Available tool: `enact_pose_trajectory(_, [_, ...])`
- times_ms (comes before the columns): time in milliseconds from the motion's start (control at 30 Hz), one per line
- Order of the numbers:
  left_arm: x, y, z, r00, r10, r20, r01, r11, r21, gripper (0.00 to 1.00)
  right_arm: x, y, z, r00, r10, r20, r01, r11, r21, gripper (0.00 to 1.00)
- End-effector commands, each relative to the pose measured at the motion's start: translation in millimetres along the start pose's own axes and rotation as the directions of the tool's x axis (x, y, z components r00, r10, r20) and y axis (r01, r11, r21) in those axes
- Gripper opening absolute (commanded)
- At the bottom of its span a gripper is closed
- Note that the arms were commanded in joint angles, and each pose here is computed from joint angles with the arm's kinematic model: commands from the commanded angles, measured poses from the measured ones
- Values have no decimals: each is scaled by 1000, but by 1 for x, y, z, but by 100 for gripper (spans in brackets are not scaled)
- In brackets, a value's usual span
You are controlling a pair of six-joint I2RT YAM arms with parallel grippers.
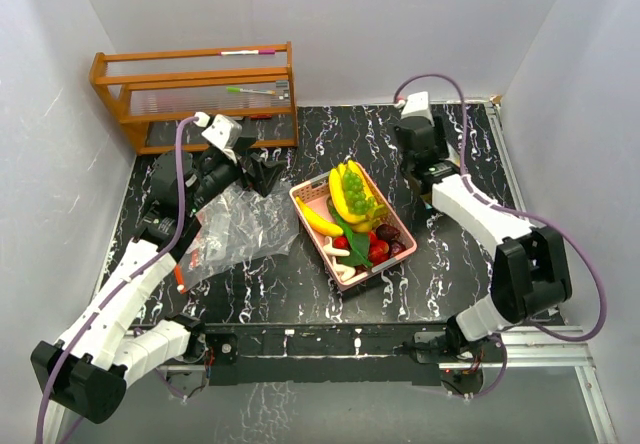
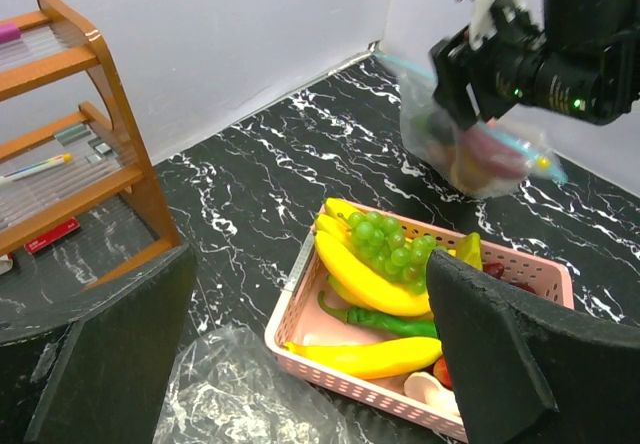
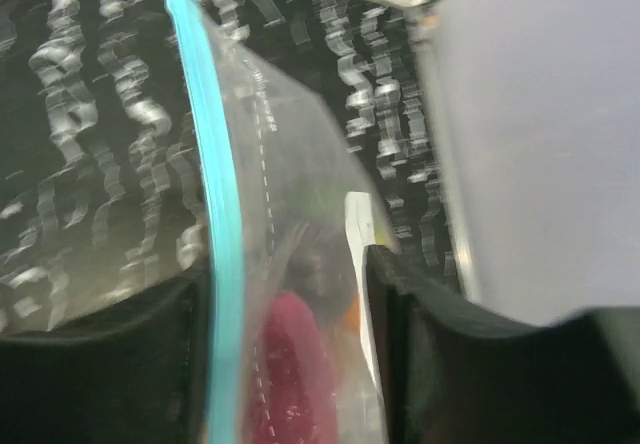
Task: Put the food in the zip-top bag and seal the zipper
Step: Place the zipper food storage bag at the center of the board.
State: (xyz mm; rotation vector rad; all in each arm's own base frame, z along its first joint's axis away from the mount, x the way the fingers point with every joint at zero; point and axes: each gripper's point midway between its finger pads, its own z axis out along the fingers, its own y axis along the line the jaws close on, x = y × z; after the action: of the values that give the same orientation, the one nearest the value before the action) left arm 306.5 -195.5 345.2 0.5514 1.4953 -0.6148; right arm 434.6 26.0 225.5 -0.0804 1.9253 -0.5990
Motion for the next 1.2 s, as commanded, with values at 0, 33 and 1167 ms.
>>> enact_pose_trajectory(0, [-3,2,-4,1000,2,8,-2,1000,-17,97,8,63,-6,998,50,-43,-59,971,-230,65])
enact_pose_trajectory(33, [-3,2,-5,1000,4,6,-4,1000,-16,97,10,72,-7,997,57,-51,-69,961,-268,72])
enact_pose_trajectory(1167, [-5,178,-121,986,-123,113,153,389,-909,97,-49,357,-286,984,157,-80,-89,51,-995,89])
